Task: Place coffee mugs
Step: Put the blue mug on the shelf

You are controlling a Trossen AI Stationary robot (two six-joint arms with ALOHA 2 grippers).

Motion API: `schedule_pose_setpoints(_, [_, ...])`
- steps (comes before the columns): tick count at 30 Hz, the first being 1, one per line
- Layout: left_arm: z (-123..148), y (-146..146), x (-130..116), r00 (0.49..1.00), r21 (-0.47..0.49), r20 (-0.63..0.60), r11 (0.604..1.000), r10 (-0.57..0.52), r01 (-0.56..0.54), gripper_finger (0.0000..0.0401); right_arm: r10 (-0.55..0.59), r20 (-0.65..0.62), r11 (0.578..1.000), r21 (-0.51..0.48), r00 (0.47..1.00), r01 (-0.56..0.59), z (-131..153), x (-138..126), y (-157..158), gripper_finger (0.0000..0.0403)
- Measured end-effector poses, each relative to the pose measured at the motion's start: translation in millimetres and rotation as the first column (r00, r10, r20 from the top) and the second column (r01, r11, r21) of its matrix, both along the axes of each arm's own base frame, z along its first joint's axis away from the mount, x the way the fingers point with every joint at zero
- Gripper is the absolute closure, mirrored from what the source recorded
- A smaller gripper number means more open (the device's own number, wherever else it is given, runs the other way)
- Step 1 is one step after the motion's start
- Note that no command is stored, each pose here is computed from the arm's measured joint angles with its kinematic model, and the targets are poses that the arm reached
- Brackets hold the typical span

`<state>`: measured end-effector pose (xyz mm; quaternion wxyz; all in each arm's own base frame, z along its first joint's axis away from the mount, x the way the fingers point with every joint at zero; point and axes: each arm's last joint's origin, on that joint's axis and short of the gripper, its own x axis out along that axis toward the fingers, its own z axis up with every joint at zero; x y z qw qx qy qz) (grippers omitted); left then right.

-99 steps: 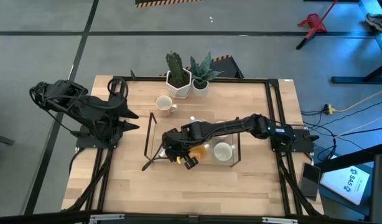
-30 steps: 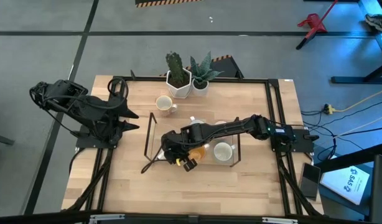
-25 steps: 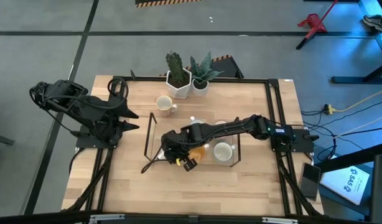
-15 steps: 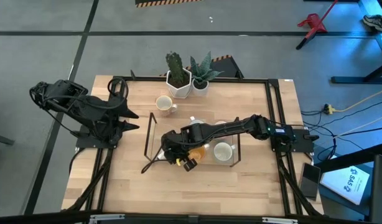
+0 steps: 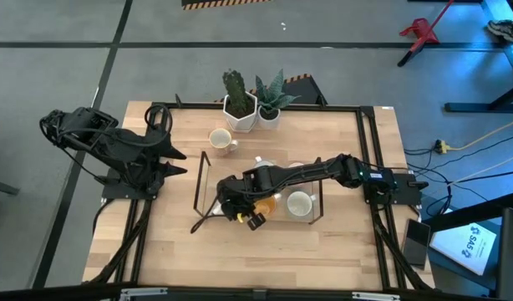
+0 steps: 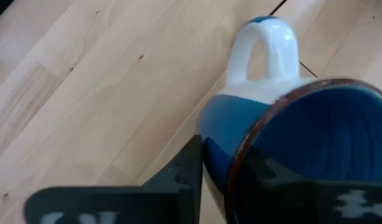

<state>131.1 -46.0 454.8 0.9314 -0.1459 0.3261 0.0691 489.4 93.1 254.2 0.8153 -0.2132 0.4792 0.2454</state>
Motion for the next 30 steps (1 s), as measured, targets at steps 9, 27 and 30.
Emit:
schedule_pose_setpoints(9, [0.0, 0.0, 0.0, 1.000, 0.000, 0.000, 1.000, 0.000, 0.000, 0.0207, -0.039, -0.002, 0.999, -0.022, 0.999, 0.039, -0.3, 0.5, -4.5, 0.0291])
schedule_pose_setpoints(27, [0.0, 0.0, 0.0, 1.000, 0.000, 0.000, 1.000, 0.000, 0.000, 0.0207, -0.066, 0.015, 0.995, -0.071, 0.998, 0.067, -0.1, 1.2, -5.3, 0.0294])
schedule_pose_setpoints(30, [0.0, 0.0, 0.0, 1.000, 0.001, 0.000, 1.000, 0.000, 0.000, 0.0207, -0.064, 0.015, 0.996, -0.069, 0.998, 0.065, -0.1, 1.1, -4.8, 0.0294])
